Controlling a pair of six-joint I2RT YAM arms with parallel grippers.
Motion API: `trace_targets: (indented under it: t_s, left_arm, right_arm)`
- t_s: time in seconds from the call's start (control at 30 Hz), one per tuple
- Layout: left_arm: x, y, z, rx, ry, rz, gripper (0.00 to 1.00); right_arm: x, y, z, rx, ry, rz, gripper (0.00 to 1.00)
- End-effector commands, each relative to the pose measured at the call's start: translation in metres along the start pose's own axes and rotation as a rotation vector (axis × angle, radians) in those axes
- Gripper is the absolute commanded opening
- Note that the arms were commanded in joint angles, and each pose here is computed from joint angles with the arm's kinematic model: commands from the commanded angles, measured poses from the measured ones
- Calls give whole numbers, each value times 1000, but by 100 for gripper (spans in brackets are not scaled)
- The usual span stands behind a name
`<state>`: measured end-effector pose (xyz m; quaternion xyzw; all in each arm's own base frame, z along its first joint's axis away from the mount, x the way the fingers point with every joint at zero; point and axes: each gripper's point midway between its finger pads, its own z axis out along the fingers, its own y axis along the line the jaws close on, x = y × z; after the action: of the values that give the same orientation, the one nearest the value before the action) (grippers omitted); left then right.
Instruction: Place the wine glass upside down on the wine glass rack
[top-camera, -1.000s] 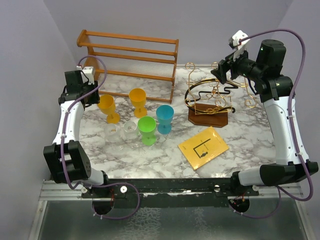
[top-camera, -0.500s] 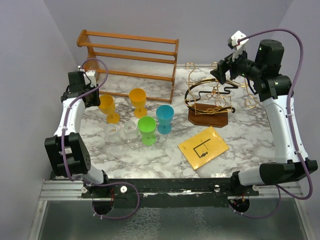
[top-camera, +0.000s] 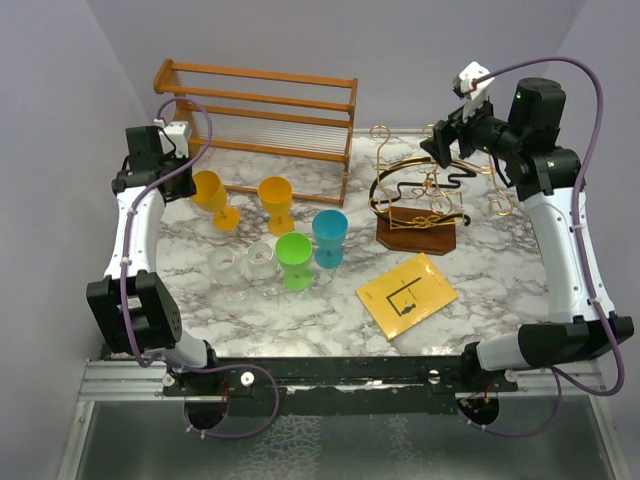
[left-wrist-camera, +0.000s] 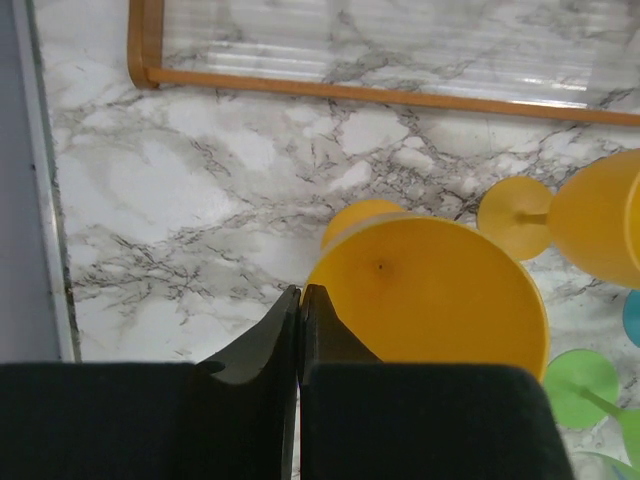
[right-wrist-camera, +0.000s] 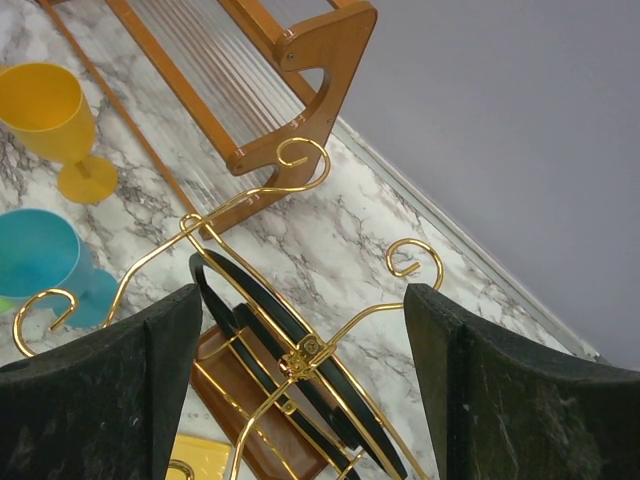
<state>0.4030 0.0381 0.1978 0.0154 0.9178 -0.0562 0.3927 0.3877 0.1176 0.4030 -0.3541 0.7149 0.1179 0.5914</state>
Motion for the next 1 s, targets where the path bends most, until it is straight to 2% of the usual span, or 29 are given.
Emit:
trace_targets:
  t_s: [0.0,0.2,0.43,0.63,0.83,0.97]
  left_arm:
    - [-49,-18,-52,46,-143,67,0]
    - [-99,-54,-120,159,-297,100,0]
    - [-163,-119,-192,470,-525,60,0]
    - [-198,-160,-204,701,-569,-20,0]
    - [-222,-202,-199,787,-638,4,0]
    - [-232,-229,-195,822,-662,35,0]
  right_arm:
    - [-20,-7,2,-8,-55,-66,82]
    - [-53,2,4,-82,-162,-11,82]
    - [-78,3,22,-21,-207,70,81]
    - [-87,38,49,-122,-219,166,78]
    - [-88,77,69,-275,-205,283,78]
    - [-84,86,73,-312,-199,385,78]
